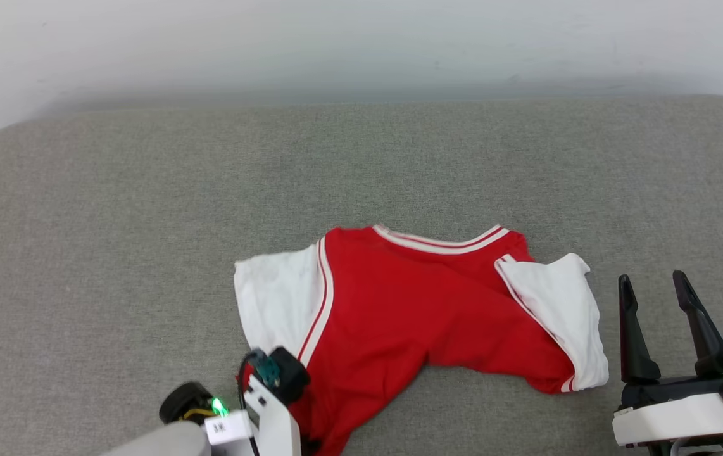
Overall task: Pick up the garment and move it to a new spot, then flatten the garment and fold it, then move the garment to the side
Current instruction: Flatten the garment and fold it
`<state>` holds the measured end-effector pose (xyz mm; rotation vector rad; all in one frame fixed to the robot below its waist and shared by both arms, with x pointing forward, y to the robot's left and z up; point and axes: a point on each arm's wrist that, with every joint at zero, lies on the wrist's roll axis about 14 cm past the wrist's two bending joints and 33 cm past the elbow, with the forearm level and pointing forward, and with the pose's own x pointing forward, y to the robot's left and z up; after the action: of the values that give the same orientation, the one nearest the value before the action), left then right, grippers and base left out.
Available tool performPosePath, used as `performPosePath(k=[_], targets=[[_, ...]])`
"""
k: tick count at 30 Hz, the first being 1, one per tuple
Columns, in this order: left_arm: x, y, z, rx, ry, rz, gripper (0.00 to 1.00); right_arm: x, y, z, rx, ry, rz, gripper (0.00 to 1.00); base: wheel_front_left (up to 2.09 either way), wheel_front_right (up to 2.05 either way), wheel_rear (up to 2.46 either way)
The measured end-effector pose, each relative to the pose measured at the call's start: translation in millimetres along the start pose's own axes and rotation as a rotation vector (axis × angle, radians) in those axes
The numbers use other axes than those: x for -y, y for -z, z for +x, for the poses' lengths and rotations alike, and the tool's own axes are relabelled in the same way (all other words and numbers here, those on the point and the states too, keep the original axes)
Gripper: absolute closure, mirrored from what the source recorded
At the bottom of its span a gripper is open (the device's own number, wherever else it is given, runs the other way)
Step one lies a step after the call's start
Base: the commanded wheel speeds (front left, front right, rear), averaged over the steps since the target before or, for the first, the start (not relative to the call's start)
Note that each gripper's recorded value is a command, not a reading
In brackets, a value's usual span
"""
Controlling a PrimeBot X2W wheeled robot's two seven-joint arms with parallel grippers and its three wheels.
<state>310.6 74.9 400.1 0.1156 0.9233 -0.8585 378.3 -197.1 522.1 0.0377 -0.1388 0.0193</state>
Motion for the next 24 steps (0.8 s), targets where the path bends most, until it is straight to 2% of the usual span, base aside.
performPosePath(k=[5,6,7,14,22,24], targets=[[12,28,7,-0.065,0.02,-0.034,0.98,-4,2,2,-0.004,-0.011,0.001,0.0,0.0,0.0,0.0],[11,30,8,-0.067,0.011,-0.031,0.13,-4,2,2,-0.004,-0.012,0.002,0.0,0.0,0.0,0.0],[9,28,9,-0.055,0.001,-0.025,0.0,-4,2,2,-0.003,-0.013,0.002,0.0,0.0,0.0,0.0],[-4,-22,-8,0.128,-0.061,0.025,0.0,-5,-2,-1,0.005,-0.016,-0.002,0.0,0.0,0.0,0.0],[-55,-104,-70,0.334,-0.273,0.172,0.0,-10,-5,-2,0.013,-0.03,0.003,0.0,0.0,0.0,0.0],[-64,-128,-83,0.394,-0.307,0.17,0.0,-10,-4,-1,0.012,-0.031,0.004,0.0,0.0,0.0,0.0]])
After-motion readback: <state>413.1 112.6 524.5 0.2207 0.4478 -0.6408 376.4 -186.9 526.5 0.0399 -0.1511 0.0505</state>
